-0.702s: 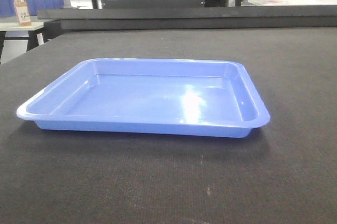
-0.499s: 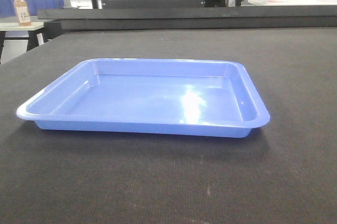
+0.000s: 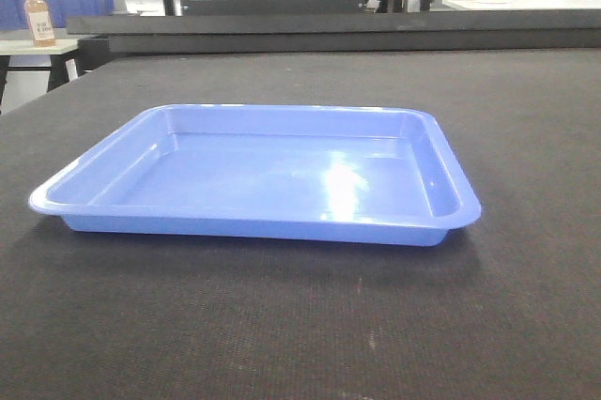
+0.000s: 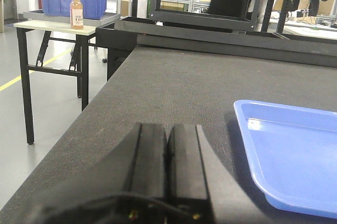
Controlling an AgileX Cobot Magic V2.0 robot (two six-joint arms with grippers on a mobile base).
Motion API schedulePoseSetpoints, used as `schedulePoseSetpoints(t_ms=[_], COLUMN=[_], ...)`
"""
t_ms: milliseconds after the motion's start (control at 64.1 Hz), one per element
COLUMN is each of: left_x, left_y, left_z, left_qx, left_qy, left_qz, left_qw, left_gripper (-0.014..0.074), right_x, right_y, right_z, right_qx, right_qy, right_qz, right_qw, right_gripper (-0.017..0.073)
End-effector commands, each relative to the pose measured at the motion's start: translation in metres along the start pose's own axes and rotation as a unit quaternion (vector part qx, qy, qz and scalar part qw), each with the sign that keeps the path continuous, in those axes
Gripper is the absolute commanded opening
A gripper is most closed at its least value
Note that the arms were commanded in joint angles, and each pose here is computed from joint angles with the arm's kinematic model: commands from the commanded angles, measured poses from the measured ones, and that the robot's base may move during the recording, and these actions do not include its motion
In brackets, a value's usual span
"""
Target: Grab blue tray and place on right shelf
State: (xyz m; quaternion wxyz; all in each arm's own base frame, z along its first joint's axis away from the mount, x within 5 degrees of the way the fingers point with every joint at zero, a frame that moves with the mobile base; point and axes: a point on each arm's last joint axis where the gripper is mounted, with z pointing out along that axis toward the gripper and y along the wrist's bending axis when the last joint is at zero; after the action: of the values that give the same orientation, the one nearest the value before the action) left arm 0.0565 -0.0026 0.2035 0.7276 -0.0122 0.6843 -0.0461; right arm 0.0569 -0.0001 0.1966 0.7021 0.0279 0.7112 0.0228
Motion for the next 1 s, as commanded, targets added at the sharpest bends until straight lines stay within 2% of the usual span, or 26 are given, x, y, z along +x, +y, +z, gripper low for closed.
schedulePoseSetpoints(t_ms=[0,140,218,265,390,499,561,655,748,811,873,982], left_x=[0.001,-0.007,-0.024,-0.037,-0.082,-0.119,-0.132,-0.143,-0.149,-0.154,-0.158,-0.168], left_y=[0.001,0.002,0.001,0.000,-0.007,-0.012,-0.014,-0.016,-0.020,-0.024,-0.029,-0.040], left_z=[-0.001,-0.002,-0.004,-0.005,-0.009,-0.008,-0.002,0.013,0.028,0.036,0.044,0.059], left_qx=[-0.002,-0.005,-0.005,-0.003,0.010,0.018,0.020,0.023,0.038,0.058,0.078,0.119], left_qy=[-0.040,-0.080,-0.125,-0.131,-0.093,-0.020,0.015,0.061,0.085,0.097,0.115,0.148], left_qz=[0.000,0.000,-0.001,-0.001,0.016,0.023,0.024,0.018,-0.001,-0.011,-0.009,-0.006], left_qw=[0.999,0.997,0.992,0.991,0.995,0.999,0.999,0.998,0.996,0.994,0.990,0.982], left_gripper=[-0.0048,-0.0048,-0.0048,-0.0048,-0.0047,-0.0039,-0.0002,0.0120,0.0305,0.0412,0.0463,0.0465], right_x=[-0.019,-0.028,-0.045,-0.057,-0.098,-0.128,-0.138,-0.147,-0.152,-0.157,-0.166,-0.182], right_y=[0.001,0.000,0.001,0.003,0.007,0.011,0.012,0.012,0.012,0.013,0.017,0.029], right_z=[-0.004,-0.006,-0.010,-0.014,-0.028,-0.034,-0.031,-0.019,-0.004,0.006,0.015,0.036], right_qx=[-0.001,0.000,-0.002,-0.004,-0.011,-0.015,-0.016,-0.014,-0.013,-0.016,-0.035,-0.083], right_qy=[-0.075,-0.123,-0.162,-0.167,-0.146,-0.107,-0.094,-0.081,-0.057,-0.037,-0.023,0.010], right_qz=[-0.002,-0.002,-0.002,-0.002,-0.003,-0.005,-0.004,-0.003,-0.001,0.007,0.030,0.062], right_qw=[0.997,0.992,0.987,0.986,0.989,0.994,0.995,0.997,0.998,0.999,0.999,0.995], right_gripper=[0.0056,0.0056,0.0056,0.0056,0.0058,0.0071,0.0139,0.0332,0.0502,0.0583,0.0619,0.0611])
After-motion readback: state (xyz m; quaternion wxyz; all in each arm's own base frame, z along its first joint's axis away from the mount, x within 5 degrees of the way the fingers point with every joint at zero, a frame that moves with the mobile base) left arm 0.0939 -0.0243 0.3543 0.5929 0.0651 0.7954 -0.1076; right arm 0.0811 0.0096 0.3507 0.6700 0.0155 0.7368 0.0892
